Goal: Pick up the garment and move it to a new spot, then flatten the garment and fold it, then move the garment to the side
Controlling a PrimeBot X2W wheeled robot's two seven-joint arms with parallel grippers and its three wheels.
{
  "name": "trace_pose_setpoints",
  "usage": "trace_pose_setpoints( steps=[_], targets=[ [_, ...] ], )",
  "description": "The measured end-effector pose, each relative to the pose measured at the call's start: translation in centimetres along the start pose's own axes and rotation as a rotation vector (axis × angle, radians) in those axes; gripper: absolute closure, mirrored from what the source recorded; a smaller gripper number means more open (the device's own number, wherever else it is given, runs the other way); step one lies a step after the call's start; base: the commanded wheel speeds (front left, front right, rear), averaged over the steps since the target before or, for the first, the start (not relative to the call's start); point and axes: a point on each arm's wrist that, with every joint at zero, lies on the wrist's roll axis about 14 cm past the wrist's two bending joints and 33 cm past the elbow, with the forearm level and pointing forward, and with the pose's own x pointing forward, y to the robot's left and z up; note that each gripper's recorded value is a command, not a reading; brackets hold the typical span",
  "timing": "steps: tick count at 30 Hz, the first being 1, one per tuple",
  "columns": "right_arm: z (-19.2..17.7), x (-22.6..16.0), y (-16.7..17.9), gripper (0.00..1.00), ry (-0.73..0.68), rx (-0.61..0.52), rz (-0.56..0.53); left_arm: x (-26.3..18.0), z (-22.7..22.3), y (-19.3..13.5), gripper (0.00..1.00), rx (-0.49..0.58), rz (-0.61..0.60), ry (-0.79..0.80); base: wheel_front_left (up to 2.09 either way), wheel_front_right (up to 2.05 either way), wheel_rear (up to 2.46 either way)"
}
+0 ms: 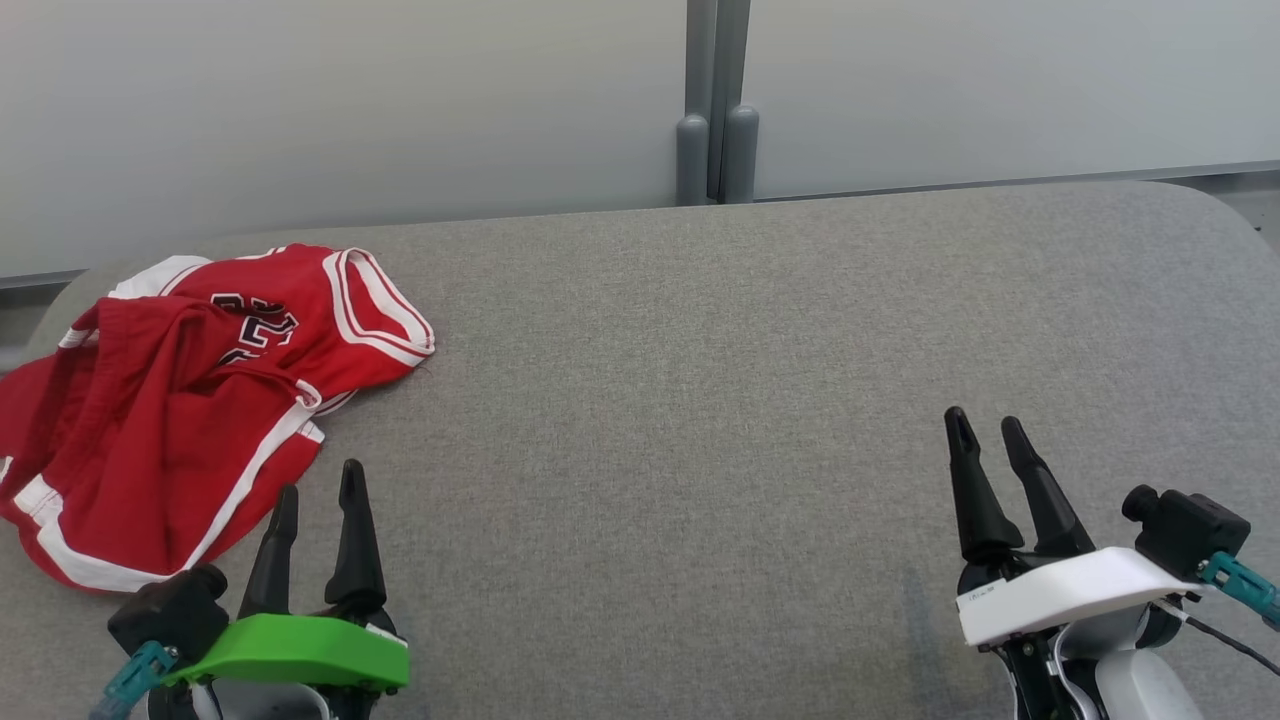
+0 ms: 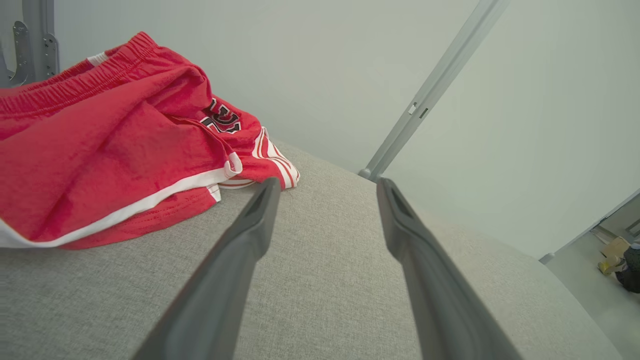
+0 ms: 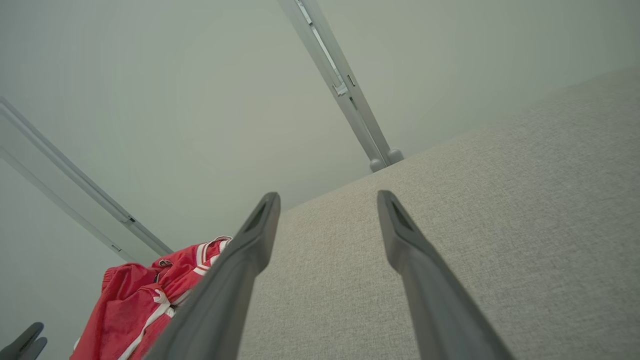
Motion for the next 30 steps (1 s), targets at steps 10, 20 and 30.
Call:
trace_pose_setpoints(
  steps=[10,20,30],
  targets=[
    [-0.5,-0.1,0.5,0.00,0.007,-0.120,0.025,-0.2,0.0,-0.5,0.00,0.127,-0.019,-0.017,0.00,0.00,0.00],
    [-0.9,-0.2,0.6,0.00,0.014,-0.225,0.041,-0.7,-0.1,-0.7,0.00,0.215,-0.027,-0.029,0.00,0.00,0.00],
    [-1.2,-0.5,0.7,0.00,0.019,-0.313,0.056,-1.4,-0.5,-0.3,0.00,0.258,-0.018,-0.030,0.00,0.00,0.00]
  ],
)
